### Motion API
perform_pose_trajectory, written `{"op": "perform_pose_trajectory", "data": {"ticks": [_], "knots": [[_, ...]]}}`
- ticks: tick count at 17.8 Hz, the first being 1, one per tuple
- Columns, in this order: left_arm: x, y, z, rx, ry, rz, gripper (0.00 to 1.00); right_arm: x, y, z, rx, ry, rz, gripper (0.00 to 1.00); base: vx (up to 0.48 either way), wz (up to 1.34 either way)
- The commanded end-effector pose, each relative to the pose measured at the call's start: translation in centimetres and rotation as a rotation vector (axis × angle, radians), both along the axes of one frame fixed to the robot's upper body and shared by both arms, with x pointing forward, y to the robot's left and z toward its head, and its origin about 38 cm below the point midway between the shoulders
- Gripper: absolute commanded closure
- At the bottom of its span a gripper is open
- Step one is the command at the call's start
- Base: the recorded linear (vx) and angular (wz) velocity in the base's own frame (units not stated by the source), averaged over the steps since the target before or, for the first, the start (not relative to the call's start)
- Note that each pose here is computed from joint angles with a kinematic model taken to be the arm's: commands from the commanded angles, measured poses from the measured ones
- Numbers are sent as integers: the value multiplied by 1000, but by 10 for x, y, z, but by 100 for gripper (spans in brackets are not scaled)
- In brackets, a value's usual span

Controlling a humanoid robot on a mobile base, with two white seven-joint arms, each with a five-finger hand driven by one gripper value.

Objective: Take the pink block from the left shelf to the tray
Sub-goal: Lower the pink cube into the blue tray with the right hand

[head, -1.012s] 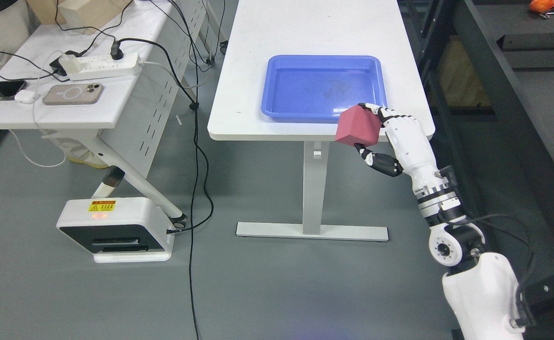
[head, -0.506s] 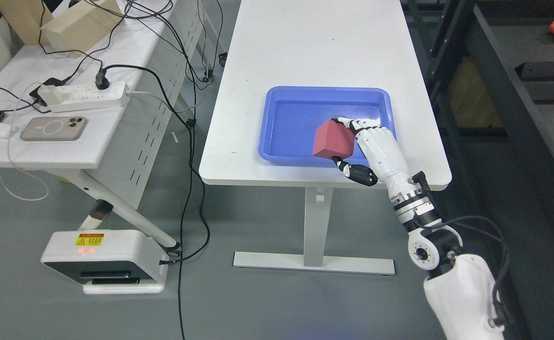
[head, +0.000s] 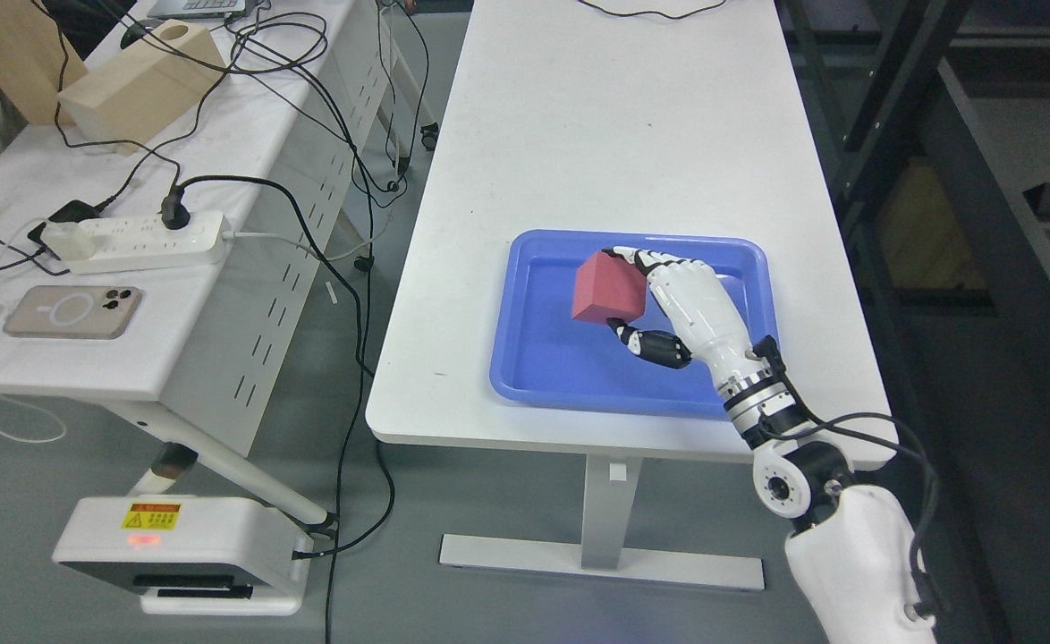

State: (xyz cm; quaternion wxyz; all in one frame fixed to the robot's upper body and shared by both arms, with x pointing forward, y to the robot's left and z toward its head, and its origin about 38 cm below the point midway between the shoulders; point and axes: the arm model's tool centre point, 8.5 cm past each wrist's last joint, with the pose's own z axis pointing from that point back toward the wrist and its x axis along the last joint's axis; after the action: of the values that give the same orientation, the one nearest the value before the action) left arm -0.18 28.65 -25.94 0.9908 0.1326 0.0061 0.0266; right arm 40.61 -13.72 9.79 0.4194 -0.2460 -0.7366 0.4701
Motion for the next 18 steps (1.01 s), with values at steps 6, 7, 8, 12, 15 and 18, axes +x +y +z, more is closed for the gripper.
{"op": "perform_pose_trajectory", "data": {"ticks": [6, 7, 8, 12, 15, 18], "knots": [[25, 11, 1, 17, -47, -4, 0, 24, -5, 20, -23, -38, 0, 60, 185, -23], [25, 11, 1, 17, -47, -4, 0, 23, -8, 17, -28, -31, -4, 56, 117, -26], [26, 11, 1, 17, -48, -4, 0, 21, -11, 13, -29, -22, -7, 51, 92, -3], [25, 11, 1, 17, -47, -4, 0, 16, -32, 2, 18, 16, -49, 41, 65, -1], [25, 11, 1, 17, -47, -4, 0, 14, -54, -1, 47, 35, -86, 34, 26, 0], [25, 11, 1, 17, -47, -4, 0, 9, -66, -8, 45, 52, -97, 33, 0, 0]]}}
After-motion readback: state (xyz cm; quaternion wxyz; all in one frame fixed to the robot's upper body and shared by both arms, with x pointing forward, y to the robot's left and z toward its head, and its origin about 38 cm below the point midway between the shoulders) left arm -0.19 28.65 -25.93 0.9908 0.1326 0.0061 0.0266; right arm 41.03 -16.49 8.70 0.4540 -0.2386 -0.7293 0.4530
